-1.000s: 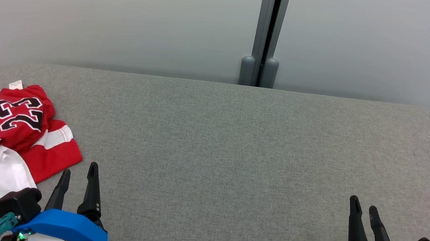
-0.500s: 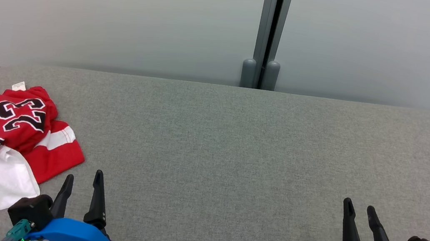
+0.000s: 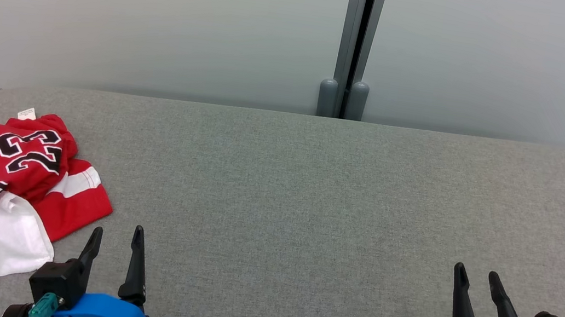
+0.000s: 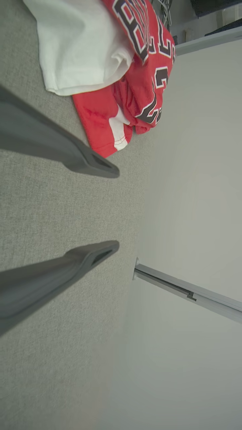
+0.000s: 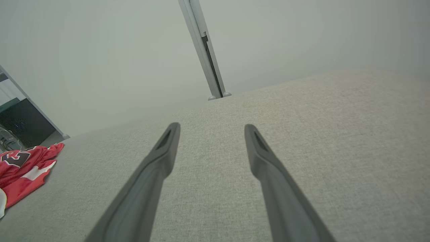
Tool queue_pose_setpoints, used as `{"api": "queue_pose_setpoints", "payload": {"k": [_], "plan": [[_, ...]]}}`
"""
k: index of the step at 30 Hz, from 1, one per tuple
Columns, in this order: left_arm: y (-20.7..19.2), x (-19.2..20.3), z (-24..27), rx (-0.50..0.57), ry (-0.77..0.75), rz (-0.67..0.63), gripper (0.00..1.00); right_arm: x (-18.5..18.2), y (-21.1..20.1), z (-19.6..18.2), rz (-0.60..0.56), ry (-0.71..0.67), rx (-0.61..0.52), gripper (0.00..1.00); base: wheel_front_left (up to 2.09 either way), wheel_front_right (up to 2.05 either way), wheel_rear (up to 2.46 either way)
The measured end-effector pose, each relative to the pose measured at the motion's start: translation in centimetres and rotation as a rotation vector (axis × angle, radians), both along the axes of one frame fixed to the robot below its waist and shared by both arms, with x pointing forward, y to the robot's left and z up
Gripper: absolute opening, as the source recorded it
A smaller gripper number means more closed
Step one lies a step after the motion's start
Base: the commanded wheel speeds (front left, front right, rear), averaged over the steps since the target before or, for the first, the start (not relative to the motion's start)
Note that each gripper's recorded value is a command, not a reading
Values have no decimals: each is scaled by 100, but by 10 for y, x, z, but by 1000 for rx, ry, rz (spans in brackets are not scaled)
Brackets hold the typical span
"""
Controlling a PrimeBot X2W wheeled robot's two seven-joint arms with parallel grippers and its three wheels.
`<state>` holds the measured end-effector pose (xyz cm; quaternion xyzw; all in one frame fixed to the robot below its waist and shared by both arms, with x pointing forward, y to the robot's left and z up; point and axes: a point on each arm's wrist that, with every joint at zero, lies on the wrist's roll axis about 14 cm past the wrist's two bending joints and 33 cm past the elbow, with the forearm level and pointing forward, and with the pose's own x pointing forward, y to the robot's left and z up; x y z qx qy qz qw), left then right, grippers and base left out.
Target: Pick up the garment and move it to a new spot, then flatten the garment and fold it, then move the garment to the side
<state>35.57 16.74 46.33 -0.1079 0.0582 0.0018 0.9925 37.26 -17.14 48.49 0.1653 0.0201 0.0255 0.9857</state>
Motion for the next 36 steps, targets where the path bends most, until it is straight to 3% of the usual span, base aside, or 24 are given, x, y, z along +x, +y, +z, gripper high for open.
{"api": "queue_pose_setpoints", "payload": {"k": [19,36], "plan": [[-6,-2,2,115,-23,-28,100,0,6,-2,35,-10,-131,100,0,0,0],[-5,-7,0,181,-19,-22,100,-1,9,-5,51,-21,-181,100,0,0,0]]}}
